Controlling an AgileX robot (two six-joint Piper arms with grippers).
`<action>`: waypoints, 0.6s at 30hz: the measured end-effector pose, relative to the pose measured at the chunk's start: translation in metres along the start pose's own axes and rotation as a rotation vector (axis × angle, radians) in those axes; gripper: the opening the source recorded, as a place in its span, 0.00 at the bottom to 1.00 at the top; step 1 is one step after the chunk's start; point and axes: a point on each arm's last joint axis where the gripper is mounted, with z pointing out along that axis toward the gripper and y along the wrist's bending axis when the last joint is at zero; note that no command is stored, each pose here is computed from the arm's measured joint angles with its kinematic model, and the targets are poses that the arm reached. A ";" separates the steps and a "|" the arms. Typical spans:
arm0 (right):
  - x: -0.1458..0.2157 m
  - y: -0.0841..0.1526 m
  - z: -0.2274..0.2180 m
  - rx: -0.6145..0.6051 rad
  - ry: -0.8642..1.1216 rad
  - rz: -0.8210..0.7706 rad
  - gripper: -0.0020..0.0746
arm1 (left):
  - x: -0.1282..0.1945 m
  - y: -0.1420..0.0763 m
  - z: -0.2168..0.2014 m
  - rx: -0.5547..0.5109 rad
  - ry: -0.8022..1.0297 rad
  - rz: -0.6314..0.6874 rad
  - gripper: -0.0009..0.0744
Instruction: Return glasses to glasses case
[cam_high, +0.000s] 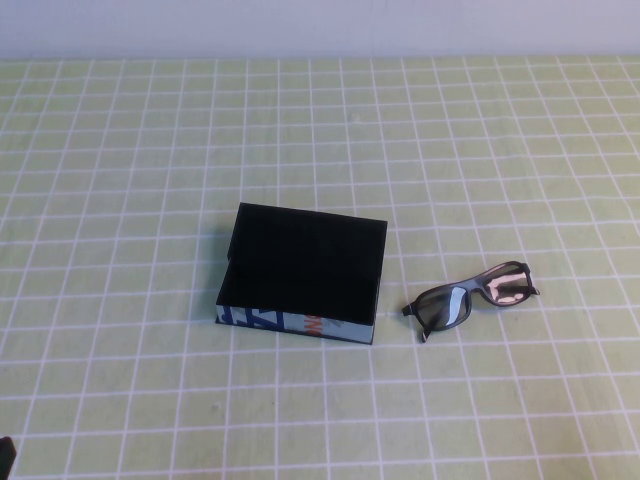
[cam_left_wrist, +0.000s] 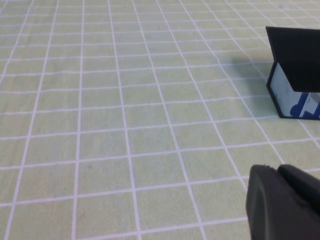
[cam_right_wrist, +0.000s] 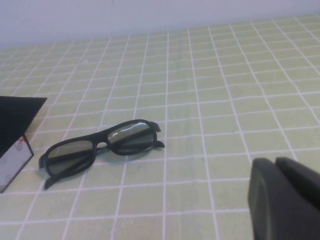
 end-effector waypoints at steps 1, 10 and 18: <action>0.000 0.000 0.000 -0.001 0.000 0.002 0.00 | 0.000 0.000 0.000 0.000 0.000 0.000 0.01; -0.011 0.000 -0.001 0.002 -0.121 0.008 0.00 | -0.002 -0.001 0.000 0.013 -0.023 -0.039 0.01; -0.036 -0.001 -0.007 0.012 -0.401 0.016 0.00 | -0.028 0.001 -0.004 0.020 -0.318 -0.157 0.01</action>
